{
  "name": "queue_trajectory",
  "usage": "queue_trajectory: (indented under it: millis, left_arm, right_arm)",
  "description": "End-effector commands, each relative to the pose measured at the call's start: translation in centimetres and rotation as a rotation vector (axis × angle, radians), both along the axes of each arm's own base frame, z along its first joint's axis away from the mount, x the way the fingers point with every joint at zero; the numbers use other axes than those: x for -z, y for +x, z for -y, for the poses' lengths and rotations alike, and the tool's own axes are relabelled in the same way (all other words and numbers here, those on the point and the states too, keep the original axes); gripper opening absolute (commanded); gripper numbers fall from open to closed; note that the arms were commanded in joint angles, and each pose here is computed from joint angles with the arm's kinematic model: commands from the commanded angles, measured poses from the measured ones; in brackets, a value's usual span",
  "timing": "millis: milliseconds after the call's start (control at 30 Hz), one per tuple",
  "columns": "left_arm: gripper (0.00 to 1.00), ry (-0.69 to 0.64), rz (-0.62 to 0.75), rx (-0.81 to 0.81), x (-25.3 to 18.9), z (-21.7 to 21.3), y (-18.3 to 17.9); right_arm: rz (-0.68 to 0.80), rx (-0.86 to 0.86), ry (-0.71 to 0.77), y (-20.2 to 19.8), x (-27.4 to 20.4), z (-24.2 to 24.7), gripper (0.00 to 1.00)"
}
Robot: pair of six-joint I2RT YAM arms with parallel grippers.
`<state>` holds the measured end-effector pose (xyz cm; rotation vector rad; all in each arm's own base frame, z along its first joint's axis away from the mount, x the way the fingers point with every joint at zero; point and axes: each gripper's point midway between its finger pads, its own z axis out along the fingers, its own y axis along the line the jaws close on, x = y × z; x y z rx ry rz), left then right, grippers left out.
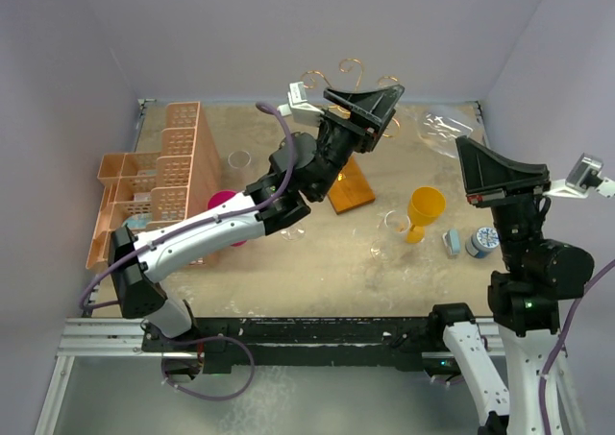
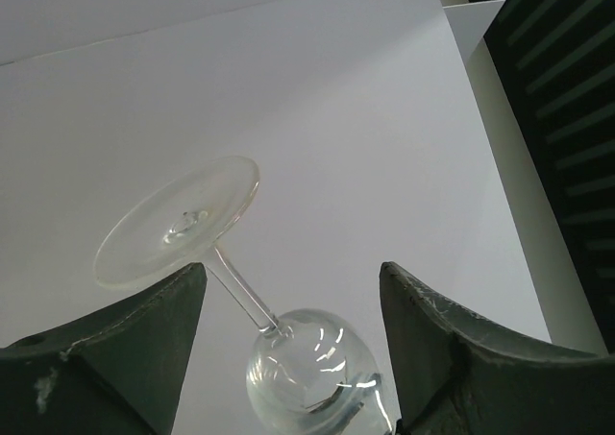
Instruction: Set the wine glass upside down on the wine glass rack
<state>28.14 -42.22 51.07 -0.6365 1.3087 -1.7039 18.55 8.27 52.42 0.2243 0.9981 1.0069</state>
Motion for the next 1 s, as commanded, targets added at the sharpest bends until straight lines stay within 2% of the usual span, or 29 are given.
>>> queue_trajectory:
  millis: [0,233,467,633,833,867,967]
  left_arm:
    - [0.68,-0.074,0.009,-0.001,-3.3,-0.6,-0.4]
    - [0.55,-0.093,-0.024,-0.001,-2.8,-0.1,0.0]
    - [0.48,-0.098,-0.045,0.019,-2.7,0.8,0.2]
    - [0.33,-0.109,-0.041,0.001,-2.8,0.5,0.4]
    - [0.03,-0.132,-0.018,-0.068,-3.6,-1.3,0.7]
    - [0.00,-0.137,-0.001,-0.082,-4.1,-1.6,0.7]
    - [0.00,-0.114,0.085,-0.131,-5.5,-2.6,0.4]
  right_arm:
    - [0.179,-0.022,-0.044,-3.1,-3.1,-0.6,0.00]
    - [0.247,-0.023,-0.104,-3.9,-3.5,-1.1,0.00]
    - [0.278,-0.022,-0.138,-4.0,-3.3,-1.5,0.00]
    - [0.284,-0.014,-0.157,-4.0,-3.5,-1.6,0.00]
    - [0.282,-0.030,-0.175,-4.3,-3.0,-1.9,0.00]
    - [0.282,-0.038,-0.184,-4.3,-2.9,-2.1,0.00]
    - [0.265,-0.042,-0.196,-3.9,-2.7,-2.2,0.00]
